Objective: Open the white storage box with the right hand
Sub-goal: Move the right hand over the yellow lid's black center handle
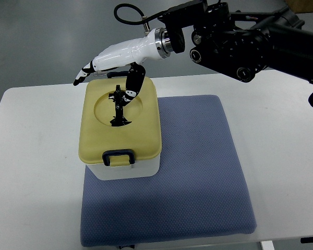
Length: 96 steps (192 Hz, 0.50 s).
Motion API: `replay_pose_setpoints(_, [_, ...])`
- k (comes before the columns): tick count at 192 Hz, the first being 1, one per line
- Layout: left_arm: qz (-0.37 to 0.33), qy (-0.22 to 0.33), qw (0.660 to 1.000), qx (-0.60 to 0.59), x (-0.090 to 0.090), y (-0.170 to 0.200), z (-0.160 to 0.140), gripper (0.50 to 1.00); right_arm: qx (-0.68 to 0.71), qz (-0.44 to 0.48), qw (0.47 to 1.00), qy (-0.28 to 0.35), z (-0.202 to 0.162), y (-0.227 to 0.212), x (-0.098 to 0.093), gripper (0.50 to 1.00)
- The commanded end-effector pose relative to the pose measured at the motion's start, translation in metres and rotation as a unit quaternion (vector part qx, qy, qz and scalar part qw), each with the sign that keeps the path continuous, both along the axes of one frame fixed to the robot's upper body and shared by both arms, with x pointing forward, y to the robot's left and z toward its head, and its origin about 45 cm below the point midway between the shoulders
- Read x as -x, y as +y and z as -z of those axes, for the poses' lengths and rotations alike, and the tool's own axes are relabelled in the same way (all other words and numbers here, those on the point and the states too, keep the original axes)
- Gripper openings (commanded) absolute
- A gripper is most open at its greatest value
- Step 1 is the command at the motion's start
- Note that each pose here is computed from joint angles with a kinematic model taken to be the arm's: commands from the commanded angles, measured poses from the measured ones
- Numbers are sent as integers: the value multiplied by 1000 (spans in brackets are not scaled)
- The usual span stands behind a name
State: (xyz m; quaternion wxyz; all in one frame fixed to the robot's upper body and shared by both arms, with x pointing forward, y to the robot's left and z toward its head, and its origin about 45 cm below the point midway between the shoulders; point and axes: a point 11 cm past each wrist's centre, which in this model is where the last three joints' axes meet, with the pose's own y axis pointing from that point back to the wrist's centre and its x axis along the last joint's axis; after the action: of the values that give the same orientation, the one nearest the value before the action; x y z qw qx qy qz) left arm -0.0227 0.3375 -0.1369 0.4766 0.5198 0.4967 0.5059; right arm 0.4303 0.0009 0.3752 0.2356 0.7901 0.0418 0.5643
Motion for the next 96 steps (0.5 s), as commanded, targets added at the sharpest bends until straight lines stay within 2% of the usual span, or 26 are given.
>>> replay_pose_setpoints(1, [0,0,1000,0,0,0,0,1000,27,-20,999,-31,-3,12,5,917])
replay_pose_setpoints(25, [0,1,1000,-1,0,0,0,1000,42,-36,998,-43,-1,21,11,917])
replay_pose_setpoints(96, [2,-3,1000,-1,-4,0,0,1000,123,-50,986,-103,-3,13,6,917])
